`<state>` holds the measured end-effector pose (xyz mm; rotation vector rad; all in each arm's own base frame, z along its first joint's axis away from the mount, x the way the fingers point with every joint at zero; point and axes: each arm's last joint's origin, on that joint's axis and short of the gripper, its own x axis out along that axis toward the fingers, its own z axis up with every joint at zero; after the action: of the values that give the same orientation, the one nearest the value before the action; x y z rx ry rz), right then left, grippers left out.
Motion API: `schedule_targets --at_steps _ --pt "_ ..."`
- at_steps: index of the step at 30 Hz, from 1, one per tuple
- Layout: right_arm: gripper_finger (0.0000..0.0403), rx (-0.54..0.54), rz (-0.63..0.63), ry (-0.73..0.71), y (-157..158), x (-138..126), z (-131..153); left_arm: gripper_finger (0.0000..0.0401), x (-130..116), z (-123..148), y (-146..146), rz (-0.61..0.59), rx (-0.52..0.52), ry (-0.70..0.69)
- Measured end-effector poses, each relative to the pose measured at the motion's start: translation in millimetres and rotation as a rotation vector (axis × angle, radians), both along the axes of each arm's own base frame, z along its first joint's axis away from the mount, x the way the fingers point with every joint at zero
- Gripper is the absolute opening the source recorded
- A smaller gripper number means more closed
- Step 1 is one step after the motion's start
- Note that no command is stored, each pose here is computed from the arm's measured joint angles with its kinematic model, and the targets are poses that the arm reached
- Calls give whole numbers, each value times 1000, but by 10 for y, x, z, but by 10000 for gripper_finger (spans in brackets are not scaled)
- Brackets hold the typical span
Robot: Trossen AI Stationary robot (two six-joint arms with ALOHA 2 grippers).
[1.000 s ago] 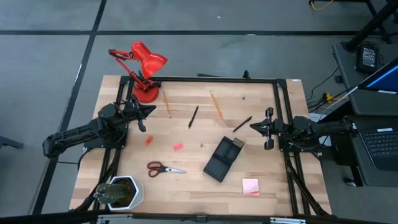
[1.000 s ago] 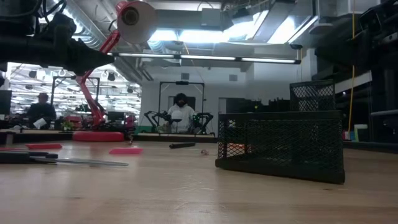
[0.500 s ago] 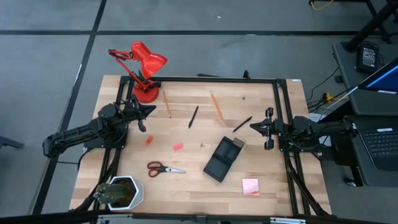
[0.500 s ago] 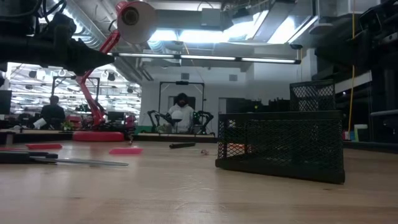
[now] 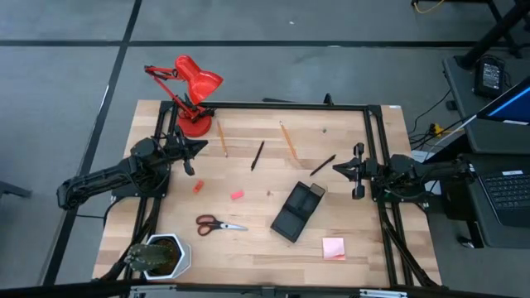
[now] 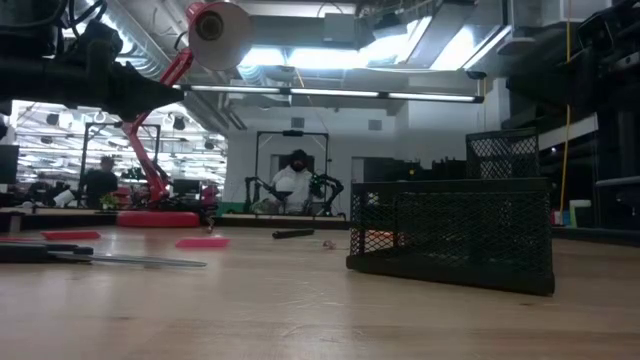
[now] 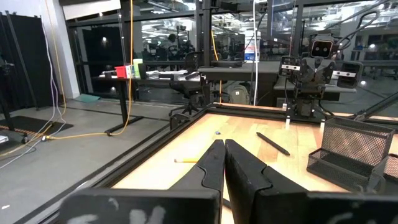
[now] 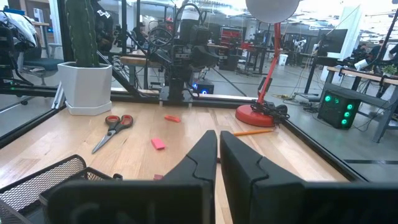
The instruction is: Pick and place office supplies into organizer
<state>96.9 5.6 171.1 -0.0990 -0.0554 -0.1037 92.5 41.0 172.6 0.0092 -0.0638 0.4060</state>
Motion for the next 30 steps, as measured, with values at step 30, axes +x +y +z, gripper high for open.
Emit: schedule_targets --at_steps 30 --pt "24 -1 0 0 0 0 0 6 1 0 -2 -3 53 23"
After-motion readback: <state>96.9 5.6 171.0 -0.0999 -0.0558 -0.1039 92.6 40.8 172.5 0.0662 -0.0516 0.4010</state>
